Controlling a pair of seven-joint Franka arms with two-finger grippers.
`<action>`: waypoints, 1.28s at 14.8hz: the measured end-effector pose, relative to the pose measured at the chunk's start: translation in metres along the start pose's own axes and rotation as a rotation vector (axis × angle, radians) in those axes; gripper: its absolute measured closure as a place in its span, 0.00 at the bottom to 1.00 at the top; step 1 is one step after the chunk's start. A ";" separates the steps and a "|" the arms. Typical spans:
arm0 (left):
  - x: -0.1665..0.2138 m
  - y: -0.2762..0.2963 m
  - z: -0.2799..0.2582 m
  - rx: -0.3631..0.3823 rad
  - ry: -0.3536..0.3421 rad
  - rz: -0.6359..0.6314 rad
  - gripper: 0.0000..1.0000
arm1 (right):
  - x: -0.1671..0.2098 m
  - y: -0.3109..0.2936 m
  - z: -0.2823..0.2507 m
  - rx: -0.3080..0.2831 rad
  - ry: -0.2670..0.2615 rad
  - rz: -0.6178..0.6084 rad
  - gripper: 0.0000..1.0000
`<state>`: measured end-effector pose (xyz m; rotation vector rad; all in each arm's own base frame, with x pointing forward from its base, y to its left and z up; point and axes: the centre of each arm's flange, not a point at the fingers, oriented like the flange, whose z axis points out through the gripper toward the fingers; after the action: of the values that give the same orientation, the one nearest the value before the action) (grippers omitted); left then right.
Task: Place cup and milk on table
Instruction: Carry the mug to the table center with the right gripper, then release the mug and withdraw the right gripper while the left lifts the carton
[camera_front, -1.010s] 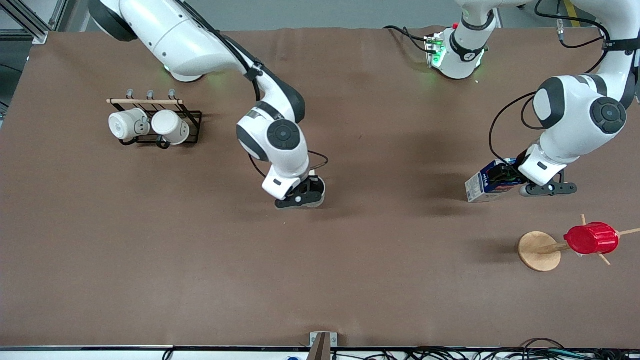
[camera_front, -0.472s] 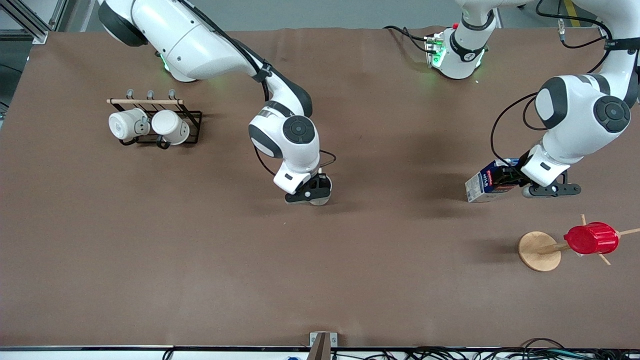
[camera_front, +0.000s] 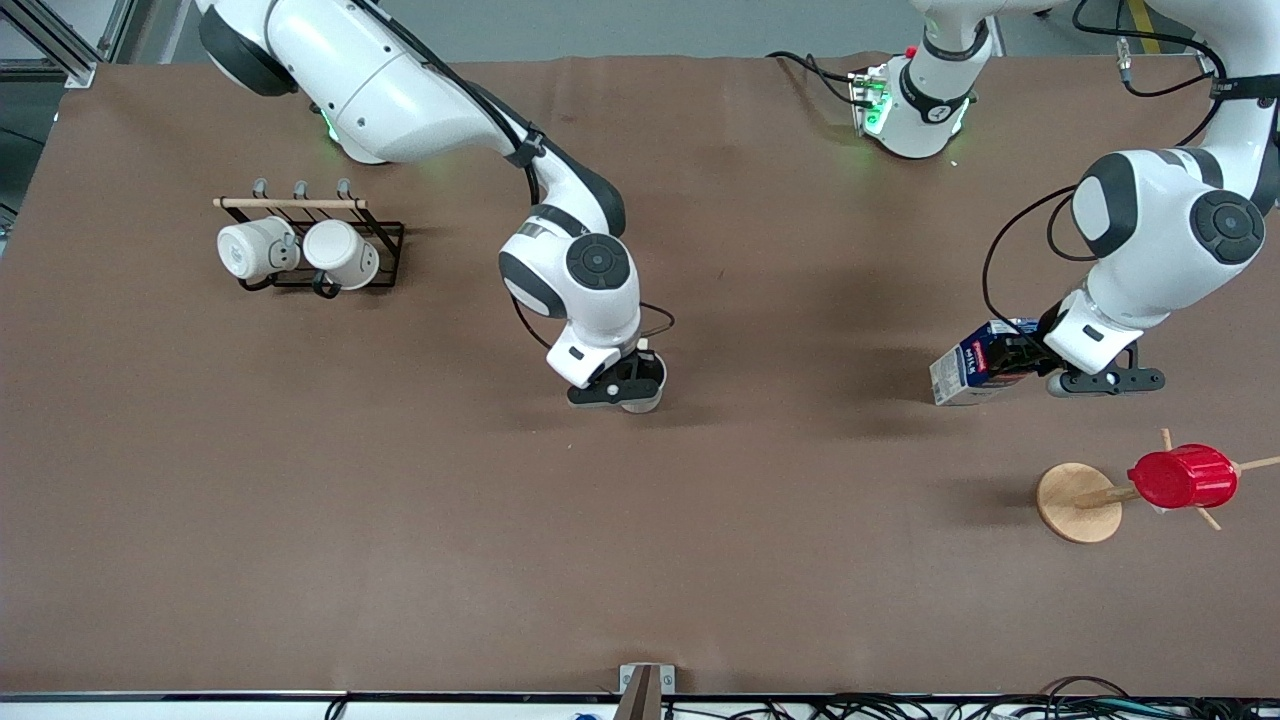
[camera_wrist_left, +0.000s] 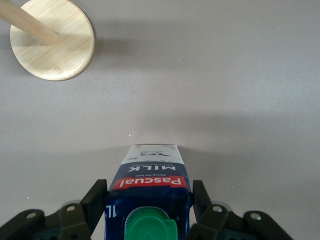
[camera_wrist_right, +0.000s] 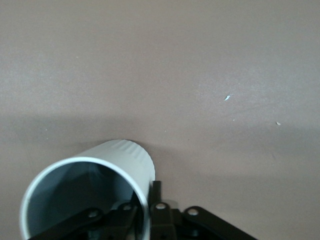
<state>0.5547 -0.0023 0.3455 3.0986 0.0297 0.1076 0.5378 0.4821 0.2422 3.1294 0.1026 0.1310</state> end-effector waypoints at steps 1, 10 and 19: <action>0.000 0.000 0.000 0.000 0.000 0.000 0.26 | 0.000 0.000 0.000 -0.001 0.003 0.002 0.78; 0.027 0.052 -0.081 -0.016 0.006 0.083 0.26 | 0.051 0.057 -0.086 -0.037 0.043 0.121 0.00; 0.015 0.237 -0.065 -0.077 -0.019 0.076 0.26 | 0.106 0.291 -0.276 -0.170 0.141 0.379 0.00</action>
<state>0.5692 -0.2365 0.4216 3.0237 -0.0907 0.0802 0.6391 0.2000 0.5289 2.9276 -0.4766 0.3415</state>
